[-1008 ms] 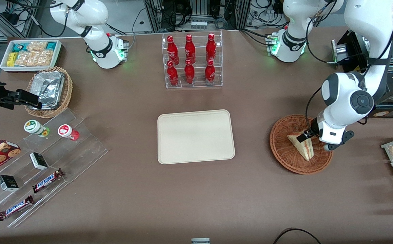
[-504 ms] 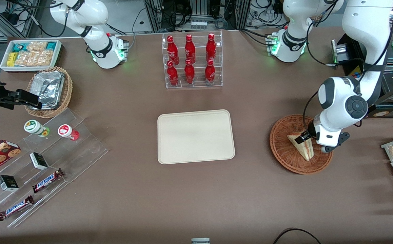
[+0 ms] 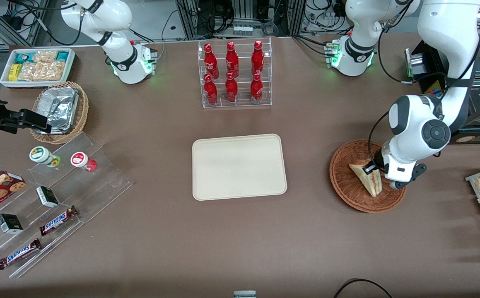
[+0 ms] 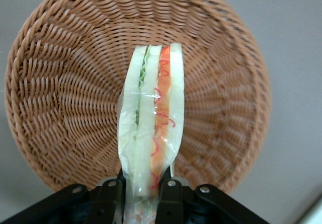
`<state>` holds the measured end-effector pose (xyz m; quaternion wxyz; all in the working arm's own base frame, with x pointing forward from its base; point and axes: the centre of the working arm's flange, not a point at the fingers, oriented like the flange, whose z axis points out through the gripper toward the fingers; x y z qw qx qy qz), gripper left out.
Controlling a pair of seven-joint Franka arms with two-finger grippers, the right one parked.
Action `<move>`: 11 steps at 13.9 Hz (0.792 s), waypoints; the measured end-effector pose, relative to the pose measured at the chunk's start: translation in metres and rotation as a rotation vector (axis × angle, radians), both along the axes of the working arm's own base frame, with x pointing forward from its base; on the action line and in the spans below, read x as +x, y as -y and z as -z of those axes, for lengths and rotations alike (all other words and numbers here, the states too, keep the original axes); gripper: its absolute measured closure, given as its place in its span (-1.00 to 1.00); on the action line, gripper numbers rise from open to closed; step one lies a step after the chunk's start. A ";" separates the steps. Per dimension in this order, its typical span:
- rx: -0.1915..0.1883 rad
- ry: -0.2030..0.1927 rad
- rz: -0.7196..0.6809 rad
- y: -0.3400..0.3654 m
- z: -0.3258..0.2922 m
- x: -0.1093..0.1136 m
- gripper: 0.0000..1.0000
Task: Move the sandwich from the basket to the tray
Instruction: 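Close the left gripper on the sandwich and lift it, then carry the sandwich with the left gripper over the cream tray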
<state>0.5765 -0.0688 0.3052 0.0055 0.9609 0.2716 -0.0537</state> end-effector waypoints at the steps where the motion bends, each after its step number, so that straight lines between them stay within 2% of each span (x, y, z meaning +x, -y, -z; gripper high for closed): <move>1: 0.000 -0.004 0.023 0.009 -0.013 0.005 0.58; 2: -0.001 -0.005 0.056 0.019 -0.022 0.007 0.69; 5: -0.005 0.000 0.174 0.071 -0.031 0.001 0.70; 11: 0.000 0.003 0.426 0.210 -0.027 -0.043 0.70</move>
